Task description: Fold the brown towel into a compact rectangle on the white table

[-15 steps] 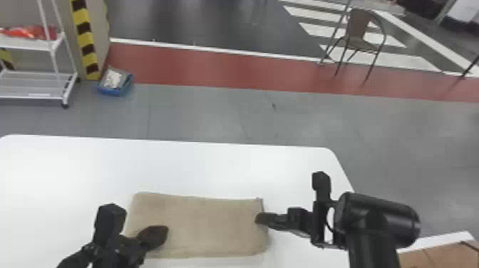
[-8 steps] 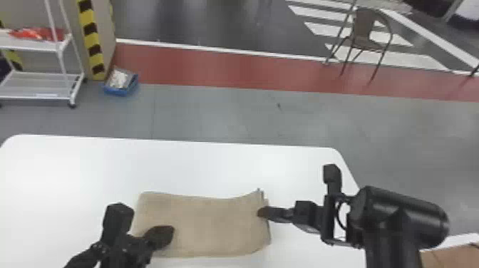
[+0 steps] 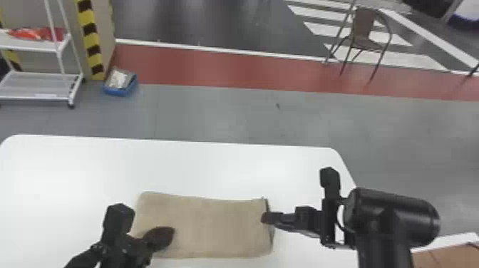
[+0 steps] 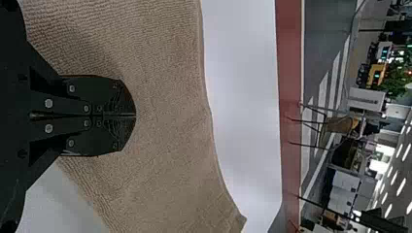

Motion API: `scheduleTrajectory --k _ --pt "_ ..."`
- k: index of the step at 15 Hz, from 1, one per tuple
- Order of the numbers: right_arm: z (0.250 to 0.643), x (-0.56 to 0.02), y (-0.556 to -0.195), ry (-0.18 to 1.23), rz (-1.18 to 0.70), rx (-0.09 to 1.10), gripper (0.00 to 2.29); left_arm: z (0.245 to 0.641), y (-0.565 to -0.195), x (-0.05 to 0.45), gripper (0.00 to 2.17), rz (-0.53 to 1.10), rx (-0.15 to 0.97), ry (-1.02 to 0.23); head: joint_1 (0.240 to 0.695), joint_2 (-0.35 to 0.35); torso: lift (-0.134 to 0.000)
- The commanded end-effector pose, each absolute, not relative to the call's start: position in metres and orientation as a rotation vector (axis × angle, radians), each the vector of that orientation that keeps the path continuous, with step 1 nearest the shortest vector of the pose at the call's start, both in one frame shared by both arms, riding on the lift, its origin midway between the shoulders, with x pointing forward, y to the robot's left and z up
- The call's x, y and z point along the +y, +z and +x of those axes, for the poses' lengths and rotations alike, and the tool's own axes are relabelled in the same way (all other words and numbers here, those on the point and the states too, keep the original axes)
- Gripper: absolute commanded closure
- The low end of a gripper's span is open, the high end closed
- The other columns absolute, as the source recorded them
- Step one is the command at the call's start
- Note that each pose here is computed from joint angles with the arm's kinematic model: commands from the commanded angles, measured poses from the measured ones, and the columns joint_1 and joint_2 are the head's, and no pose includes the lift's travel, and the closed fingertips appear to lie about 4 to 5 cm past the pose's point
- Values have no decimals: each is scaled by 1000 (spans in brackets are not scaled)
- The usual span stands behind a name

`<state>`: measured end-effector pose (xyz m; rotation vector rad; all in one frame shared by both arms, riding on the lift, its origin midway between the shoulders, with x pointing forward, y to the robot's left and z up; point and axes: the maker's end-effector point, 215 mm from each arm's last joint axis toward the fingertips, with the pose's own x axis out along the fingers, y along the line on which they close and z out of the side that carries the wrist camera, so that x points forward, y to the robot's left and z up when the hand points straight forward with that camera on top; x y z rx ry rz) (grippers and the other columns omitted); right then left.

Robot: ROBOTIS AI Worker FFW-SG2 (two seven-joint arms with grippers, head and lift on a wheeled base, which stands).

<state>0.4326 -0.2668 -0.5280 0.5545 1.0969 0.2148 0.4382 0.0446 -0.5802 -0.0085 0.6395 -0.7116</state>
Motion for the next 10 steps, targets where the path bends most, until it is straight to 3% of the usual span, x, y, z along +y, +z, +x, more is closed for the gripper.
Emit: scheduleTrajectory --k 1,10 --pt "437 -277 -537 194 551 1111 70 438 -580 43 1798 -9 640 -713 695 -272 0" --pt "456 -296 -562 171 461 1116 282 438 -582 46 1798 -6 645 -710 695 -305 0"
